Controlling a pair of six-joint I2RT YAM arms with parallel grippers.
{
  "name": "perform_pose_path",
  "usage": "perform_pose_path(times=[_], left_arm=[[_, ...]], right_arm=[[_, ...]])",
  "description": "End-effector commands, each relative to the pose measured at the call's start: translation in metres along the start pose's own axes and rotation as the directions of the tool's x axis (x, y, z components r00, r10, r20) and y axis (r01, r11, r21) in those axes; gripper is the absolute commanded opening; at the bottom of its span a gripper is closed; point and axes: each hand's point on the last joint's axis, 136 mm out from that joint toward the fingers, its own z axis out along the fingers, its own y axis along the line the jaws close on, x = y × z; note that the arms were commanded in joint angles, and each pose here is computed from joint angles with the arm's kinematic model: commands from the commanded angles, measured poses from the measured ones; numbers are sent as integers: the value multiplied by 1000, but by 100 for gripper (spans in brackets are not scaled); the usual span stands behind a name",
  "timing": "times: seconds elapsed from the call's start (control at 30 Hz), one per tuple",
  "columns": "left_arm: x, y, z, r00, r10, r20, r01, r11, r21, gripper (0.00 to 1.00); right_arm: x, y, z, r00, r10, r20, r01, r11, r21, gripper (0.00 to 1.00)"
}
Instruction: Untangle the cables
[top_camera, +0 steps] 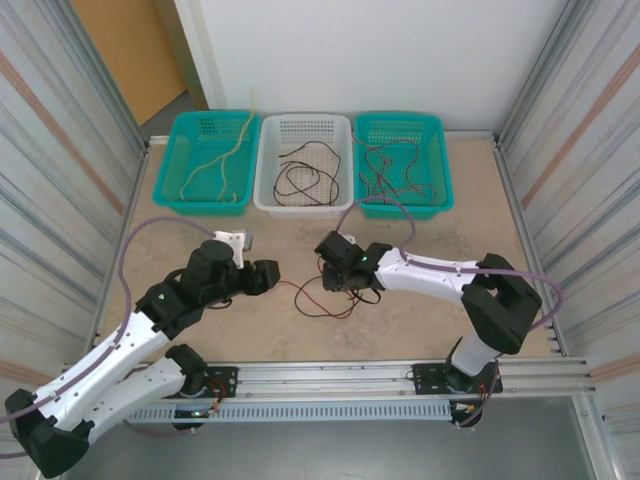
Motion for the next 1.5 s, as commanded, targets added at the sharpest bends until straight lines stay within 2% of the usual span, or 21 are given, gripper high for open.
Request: perform_pose_path(times=[0.0, 0.1, 0.2, 0.27, 0.63, 0.93, 1.0, 1.1, 1.27, 1.47], left_arm=[[-8, -11, 1, 999, -26, 29, 24, 998, 64, 54], [-6, -10, 6, 1000, -24, 17, 23, 998, 56, 53], [-6, -11, 10, 1000, -21, 12, 20, 998, 61, 52], [-7, -12, 12, 1000, -21, 10, 20, 998, 65, 52], [-13, -13, 11, 1000, -2, 12, 1, 999, 48, 51], [-19, -17, 8, 1000, 11, 28, -12, 999, 50, 51], [-19, -18, 10, 1000, 6, 24, -7, 998, 55, 51], [-20, -24, 13, 1000, 9, 6, -9, 997, 73, 56], [-28, -28, 11, 999, 39, 10, -40, 997, 60, 65], [-39, -44, 9, 997, 62, 51, -68, 989, 131, 76]], right_arm=[[14, -21, -2, 997, -59, -48, 64, 991, 118, 35], [20, -19, -7, 996, -79, -49, 84, 989, 121, 36], [27, -26, -7, 993, -90, -71, 102, 979, 175, 42], [32, -29, -4, 992, -91, -85, 106, 974, 200, 42], [35, -40, 9, 989, -93, -116, 123, 950, 286, 27], [23, -41, -17, 993, -106, -52, 116, 952, 285, 7], [17, -38, -26, 993, -118, -23, 120, 956, 266, 0], [-1, -30, -52, 988, -146, 58, 129, 965, 229, 0], [-39, -8, -116, 948, -206, 244, 172, 973, 153, 0], [-71, 33, -191, 872, -228, 432, 270, 962, -37, 0]])
